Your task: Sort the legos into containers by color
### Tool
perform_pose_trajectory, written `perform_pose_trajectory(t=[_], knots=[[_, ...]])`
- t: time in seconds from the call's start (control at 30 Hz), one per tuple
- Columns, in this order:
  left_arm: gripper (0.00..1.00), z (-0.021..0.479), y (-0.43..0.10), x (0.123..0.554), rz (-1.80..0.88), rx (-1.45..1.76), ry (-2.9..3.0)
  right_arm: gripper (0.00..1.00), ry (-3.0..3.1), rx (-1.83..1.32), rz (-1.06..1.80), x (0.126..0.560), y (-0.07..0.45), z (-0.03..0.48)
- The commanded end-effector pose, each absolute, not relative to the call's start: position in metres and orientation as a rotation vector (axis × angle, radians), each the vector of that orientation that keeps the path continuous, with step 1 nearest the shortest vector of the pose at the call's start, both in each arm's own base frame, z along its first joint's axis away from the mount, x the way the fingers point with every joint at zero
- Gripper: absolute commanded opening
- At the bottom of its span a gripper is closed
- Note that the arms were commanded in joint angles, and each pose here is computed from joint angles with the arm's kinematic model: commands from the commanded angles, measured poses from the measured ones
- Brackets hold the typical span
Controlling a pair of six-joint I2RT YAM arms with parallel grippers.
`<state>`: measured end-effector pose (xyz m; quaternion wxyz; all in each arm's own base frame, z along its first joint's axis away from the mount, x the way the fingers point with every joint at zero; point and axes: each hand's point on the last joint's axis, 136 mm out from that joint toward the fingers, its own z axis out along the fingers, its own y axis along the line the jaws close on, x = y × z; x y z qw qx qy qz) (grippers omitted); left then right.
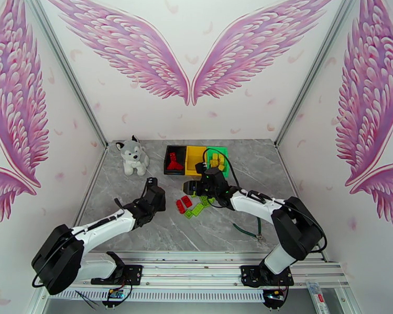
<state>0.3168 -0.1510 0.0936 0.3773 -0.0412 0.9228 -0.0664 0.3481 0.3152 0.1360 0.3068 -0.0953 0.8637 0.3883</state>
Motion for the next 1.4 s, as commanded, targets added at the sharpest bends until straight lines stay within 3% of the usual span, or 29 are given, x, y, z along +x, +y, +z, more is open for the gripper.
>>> perform_pose_trajectory(t=[0.0, 0.6, 0.7, 0.77, 0.87, 1.1, 1.37], knots=[[0.36, 0.122, -0.174, 0.346, -0.283, -0.023, 2.331, 0.73, 2.246, -0.265, 1.107, 0.355, 0.326, 0.148], [0.36, 0.153, -0.211, 0.511, -0.3, 0.032, 2.345, 0.73, 2.229, -0.12, 1.128, 0.377, 0.284, 0.145], [0.45, 0.156, -0.222, 0.528, -0.322, 0.046, 2.349, 0.73, 2.227, -0.104, 1.131, 0.379, 0.279, 0.144], [0.6, 0.158, -0.228, 0.534, -0.331, 0.049, 2.35, 0.73, 2.222, -0.096, 1.137, 0.381, 0.276, 0.145], [0.69, 0.166, -0.231, 0.535, -0.338, 0.045, 2.33, 0.73, 2.22, -0.087, 1.14, 0.382, 0.274, 0.144], [0.72, 0.183, -0.233, 0.506, -0.308, 0.046, 2.279, 0.73, 2.22, -0.083, 1.139, 0.382, 0.274, 0.143], [0.74, 0.181, -0.225, 0.443, -0.172, 0.059, 2.251, 0.73, 2.213, -0.081, 1.104, 0.381, 0.269, 0.146]])
